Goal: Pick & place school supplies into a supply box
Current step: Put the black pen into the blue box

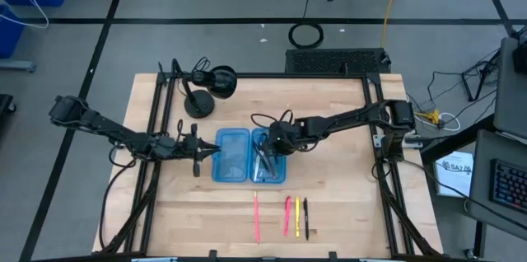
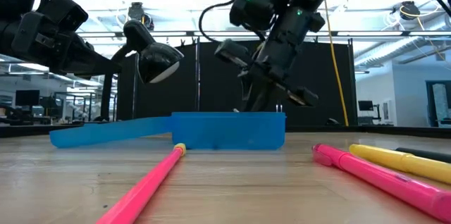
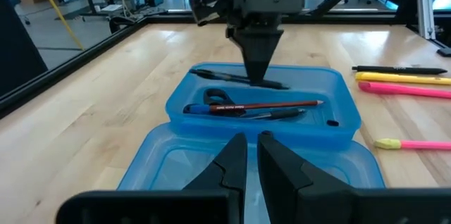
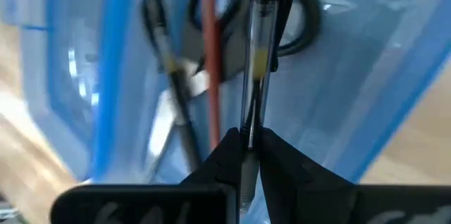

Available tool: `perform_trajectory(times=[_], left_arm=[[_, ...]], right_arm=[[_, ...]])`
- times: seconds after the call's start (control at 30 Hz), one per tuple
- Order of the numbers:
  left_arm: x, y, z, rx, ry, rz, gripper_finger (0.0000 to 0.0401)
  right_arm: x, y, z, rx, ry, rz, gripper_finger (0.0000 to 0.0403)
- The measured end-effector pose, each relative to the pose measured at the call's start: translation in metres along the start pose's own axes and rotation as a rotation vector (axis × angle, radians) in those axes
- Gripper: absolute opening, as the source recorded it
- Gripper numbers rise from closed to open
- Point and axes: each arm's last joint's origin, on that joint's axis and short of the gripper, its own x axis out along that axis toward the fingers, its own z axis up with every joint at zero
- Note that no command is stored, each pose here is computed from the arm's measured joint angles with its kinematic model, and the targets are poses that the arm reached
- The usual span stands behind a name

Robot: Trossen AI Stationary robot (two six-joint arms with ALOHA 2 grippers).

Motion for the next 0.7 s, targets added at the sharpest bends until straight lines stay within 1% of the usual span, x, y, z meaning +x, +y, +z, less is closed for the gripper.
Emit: perform_trajectory(times=[0.13, 0.23, 0.4, 0.53, 0.6, 0.7], left_arm=[[0.0, 0.0, 0.0, 0.0, -0.005, 0.006, 0.004], [0.0, 0.0, 0.001, 0.0, -0.006, 0.006, 0.004], [0.0, 0.0, 0.001, -0.001, -0.007, 0.006, 0.004], [0.0, 0.0, 0.001, -0.002, -0.008, 0.006, 0.004], [0.0, 0.0, 0.001, -0.002, -0.007, 0.006, 0.004], [0.0, 0.0, 0.001, -0.002, -0.007, 0.005, 0.004]], right_arm=[[0.001, -0.002, 0.005, 0.005, 0.016, 0.0, 0.0021], [0.002, -0.005, 0.003, 0.018, 0.028, -0.028, 0.0021], [0.016, -0.009, -0.001, 0.037, 0.086, -0.051, 0.0021], [0.022, -0.01, -0.001, 0.056, 0.094, -0.049, 0.0022], [0.023, -0.009, 0.0, 0.056, 0.091, -0.044, 0.0035], [0.022, -0.007, 0.0, 0.055, 0.081, -0.021, 0.0073]])
